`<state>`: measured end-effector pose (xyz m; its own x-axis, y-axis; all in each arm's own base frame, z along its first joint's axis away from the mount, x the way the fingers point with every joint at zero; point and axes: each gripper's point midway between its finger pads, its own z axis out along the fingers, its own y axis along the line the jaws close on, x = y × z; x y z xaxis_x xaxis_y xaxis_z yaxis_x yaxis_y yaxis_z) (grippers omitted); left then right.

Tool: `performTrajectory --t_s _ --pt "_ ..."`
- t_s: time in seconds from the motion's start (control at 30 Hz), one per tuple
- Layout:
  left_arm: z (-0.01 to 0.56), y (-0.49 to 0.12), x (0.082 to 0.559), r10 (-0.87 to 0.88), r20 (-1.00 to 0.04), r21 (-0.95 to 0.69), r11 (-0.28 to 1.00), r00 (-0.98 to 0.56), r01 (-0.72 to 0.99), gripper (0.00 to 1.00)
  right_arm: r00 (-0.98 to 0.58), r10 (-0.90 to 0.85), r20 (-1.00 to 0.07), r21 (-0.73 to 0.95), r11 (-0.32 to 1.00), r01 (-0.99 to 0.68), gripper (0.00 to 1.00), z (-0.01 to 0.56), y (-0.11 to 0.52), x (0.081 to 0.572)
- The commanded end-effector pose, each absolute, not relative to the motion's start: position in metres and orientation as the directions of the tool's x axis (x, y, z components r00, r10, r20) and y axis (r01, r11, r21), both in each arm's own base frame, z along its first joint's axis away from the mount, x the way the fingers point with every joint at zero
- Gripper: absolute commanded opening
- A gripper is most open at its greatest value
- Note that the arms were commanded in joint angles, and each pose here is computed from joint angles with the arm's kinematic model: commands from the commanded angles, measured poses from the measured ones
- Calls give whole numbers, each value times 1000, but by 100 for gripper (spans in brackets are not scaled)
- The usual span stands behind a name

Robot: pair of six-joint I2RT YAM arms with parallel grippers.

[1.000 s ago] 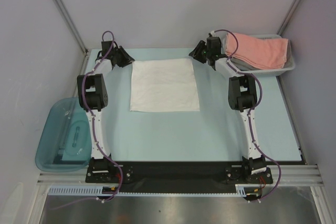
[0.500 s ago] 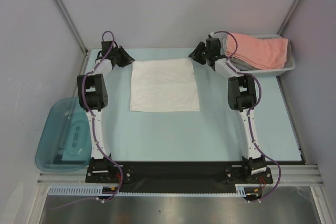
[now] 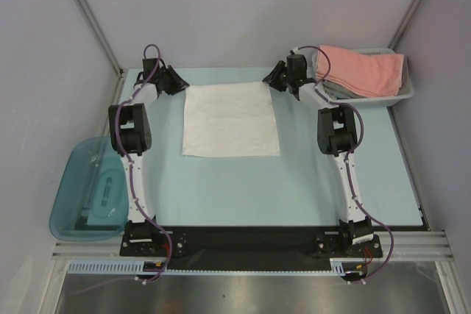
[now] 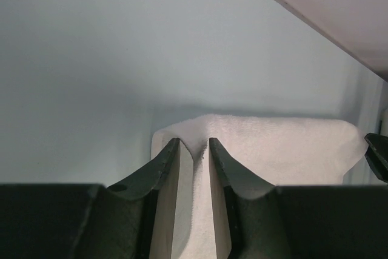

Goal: Fold and stack the towels
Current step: Fold the towel

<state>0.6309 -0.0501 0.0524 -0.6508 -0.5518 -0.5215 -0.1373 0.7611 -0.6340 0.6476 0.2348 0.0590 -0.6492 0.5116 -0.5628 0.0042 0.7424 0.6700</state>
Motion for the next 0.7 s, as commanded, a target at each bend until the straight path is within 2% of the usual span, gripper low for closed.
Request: performTrajectory --t_s 0.0,0.23,0.37,0.5,0.67 --pt "72 -48 644 -562 -552 -656 749 -616 -95 31 -625 530 -573 697 716 -32 36 73 245 659" --pt "71 -49 645 -567 -546 -667 740 -617 -90 24 -614 542 -573 707 706 -37 22 78 240 668" --pt "70 -49 647 -572 -544 -672 735 -614 -90 15 -618 540 -572 711 702 -45 11 77 239 669" --pt "74 -48 649 -573 -554 -674 734 -605 -78 10 -613 539 -578 717 694 -66 6 81 238 669" --pt "84 -46 653 -575 -572 -681 731 -585 -52 1 -590 551 -590 731 675 -102 5 89 230 673"
